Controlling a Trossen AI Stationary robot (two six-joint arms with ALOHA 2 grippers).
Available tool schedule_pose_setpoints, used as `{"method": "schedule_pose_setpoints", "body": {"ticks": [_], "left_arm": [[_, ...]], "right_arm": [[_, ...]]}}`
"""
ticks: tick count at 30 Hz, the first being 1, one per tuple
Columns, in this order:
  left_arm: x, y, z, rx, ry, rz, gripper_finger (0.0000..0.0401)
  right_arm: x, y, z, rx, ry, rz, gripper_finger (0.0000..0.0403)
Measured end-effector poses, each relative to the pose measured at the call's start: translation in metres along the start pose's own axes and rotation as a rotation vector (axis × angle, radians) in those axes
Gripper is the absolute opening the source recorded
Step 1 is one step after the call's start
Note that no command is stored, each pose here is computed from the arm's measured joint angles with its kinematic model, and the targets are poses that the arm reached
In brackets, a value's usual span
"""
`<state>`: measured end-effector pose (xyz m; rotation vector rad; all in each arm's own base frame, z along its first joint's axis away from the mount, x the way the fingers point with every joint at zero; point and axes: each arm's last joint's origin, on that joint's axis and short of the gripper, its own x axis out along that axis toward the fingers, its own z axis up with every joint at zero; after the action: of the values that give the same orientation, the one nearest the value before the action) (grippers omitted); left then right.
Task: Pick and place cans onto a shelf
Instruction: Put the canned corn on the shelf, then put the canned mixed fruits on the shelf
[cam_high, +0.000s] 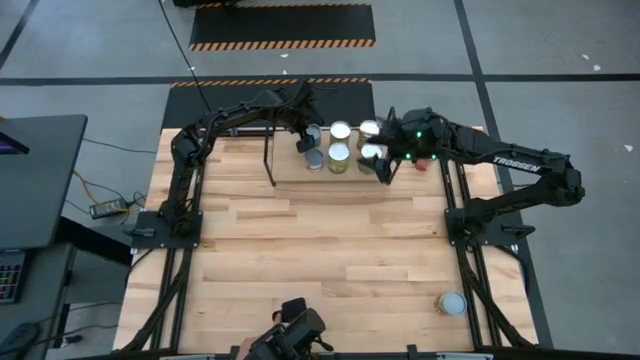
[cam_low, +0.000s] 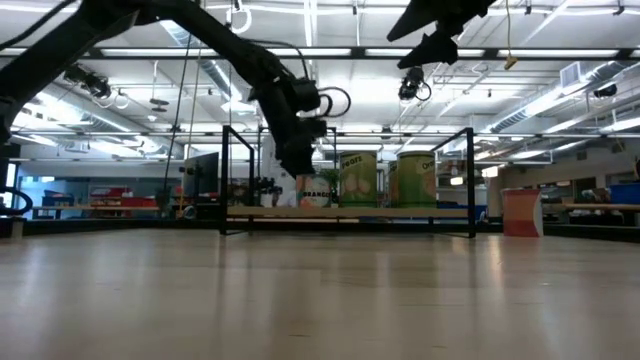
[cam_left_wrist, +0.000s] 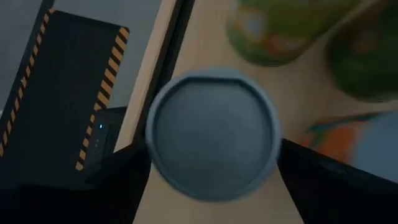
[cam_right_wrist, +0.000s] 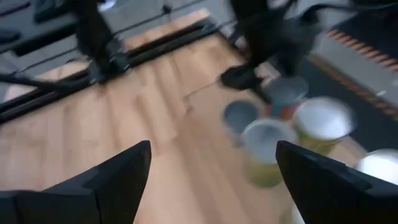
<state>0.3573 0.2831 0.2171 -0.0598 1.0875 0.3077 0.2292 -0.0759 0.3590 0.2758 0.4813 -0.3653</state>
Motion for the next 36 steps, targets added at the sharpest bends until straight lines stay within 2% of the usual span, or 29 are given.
{"method": "schedule_pose_setpoints", "body": {"ticks": [5, 9, 12, 14, 18, 21, 23, 27, 30, 36], "left_arm": [[-0.029, -0.01, 0.007, 0.011, -0.039, -0.025, 0.0345], [-0.055, -0.015, 0.013, 0.014, -0.095, 0.004, 0.0346], [-0.076, -0.013, 0.015, -0.039, -0.129, 0.047, 0.0346], [-0.091, -0.012, 0.015, -0.116, -0.164, 0.058, 0.0346], [-0.12, -0.015, 0.017, -0.256, -0.257, -0.001, 0.0346], [-0.136, -0.026, 0.02, -0.272, -0.295, -0.027, 0.0346], [-0.149, -0.035, 0.022, -0.261, -0.325, -0.023, 0.0346], [-0.164, -0.049, 0.026, -0.237, -0.359, -0.013, 0.0346], [-0.164, -0.056, 0.027, -0.241, -0.347, 0.056, 0.0346], [-0.163, -0.062, 0.028, -0.169, -0.325, 0.072, 0.0346]], "right_arm": [[-0.001, -0.016, 0.005, -0.012, -0.035, -0.049, 0.0354], [-0.002, -0.028, 0.007, 0.016, -0.047, -0.117, 0.0354], [-0.003, -0.039, 0.007, 0.081, -0.056, -0.251, 0.0351], [0.0, -0.045, 0.001, 0.109, -0.053, -0.346, 0.035], [0.004, -0.055, -0.021, 0.21, 0.006, -0.549, 0.0349], [-0.006, -0.06, -0.038, 0.347, -0.01, -0.712, 0.0349], [-0.015, -0.061, -0.048, 0.415, -0.061, -0.778, 0.0349], [-0.038, -0.06, -0.063, 0.554, -0.174, -0.756, 0.0349], [-0.055, -0.062, -0.074, 0.67, -0.171, -0.714, 0.0349], [-0.074, -0.076, -0.093, 0.856, -0.089, -0.841, 0.0348]]}}
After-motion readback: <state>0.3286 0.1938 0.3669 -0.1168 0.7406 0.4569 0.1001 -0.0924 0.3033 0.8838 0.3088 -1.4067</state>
